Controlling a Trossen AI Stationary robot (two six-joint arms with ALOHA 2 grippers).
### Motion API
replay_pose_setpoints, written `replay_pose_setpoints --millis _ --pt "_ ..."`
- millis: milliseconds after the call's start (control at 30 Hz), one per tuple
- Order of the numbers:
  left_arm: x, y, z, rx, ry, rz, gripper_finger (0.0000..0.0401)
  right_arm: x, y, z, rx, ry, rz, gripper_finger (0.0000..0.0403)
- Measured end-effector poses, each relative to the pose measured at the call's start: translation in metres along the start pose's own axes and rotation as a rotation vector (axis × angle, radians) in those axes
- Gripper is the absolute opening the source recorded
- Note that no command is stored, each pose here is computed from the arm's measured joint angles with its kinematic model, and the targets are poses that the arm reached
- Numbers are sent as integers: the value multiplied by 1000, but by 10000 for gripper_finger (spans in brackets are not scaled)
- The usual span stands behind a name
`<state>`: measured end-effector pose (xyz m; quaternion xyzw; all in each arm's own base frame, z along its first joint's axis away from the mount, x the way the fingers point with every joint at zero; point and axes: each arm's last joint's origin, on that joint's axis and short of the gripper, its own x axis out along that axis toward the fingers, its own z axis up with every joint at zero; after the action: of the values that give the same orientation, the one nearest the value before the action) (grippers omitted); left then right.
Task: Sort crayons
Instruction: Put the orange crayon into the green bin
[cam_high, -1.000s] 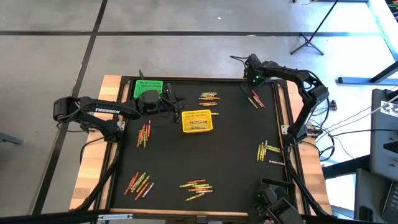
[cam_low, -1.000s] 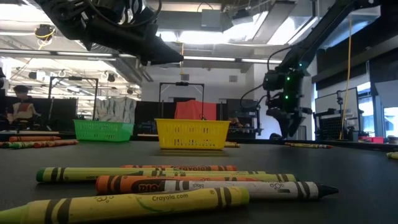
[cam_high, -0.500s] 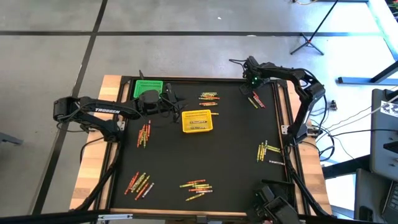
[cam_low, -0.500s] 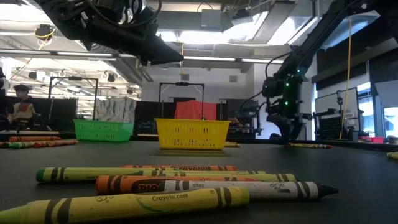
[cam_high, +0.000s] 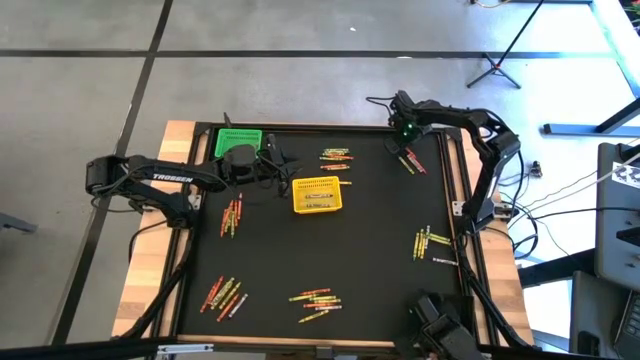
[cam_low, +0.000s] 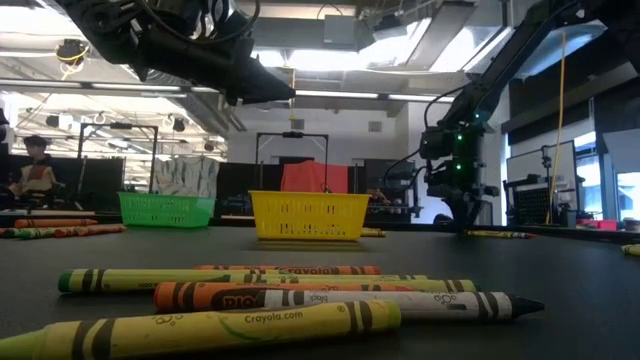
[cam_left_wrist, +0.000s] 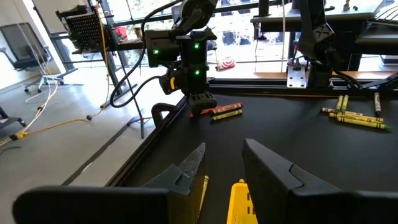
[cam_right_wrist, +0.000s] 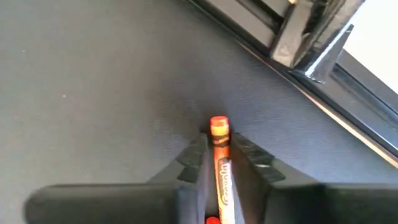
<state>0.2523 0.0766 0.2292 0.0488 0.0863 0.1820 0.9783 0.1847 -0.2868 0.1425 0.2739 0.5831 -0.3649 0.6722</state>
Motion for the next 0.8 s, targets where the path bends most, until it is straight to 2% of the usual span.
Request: replay_pose_setpoints --millis 233,533,800 --pt "0 0 0 0 0 0 94 -6 -1 5 -16 6 -5 15" --pt "0 0 0 -1 0 0 94 -10 0 5 -55 -2 -5 20" --pt "0 0 0 0 0 -1 94 -60 27 2 -166 -143 15 16"
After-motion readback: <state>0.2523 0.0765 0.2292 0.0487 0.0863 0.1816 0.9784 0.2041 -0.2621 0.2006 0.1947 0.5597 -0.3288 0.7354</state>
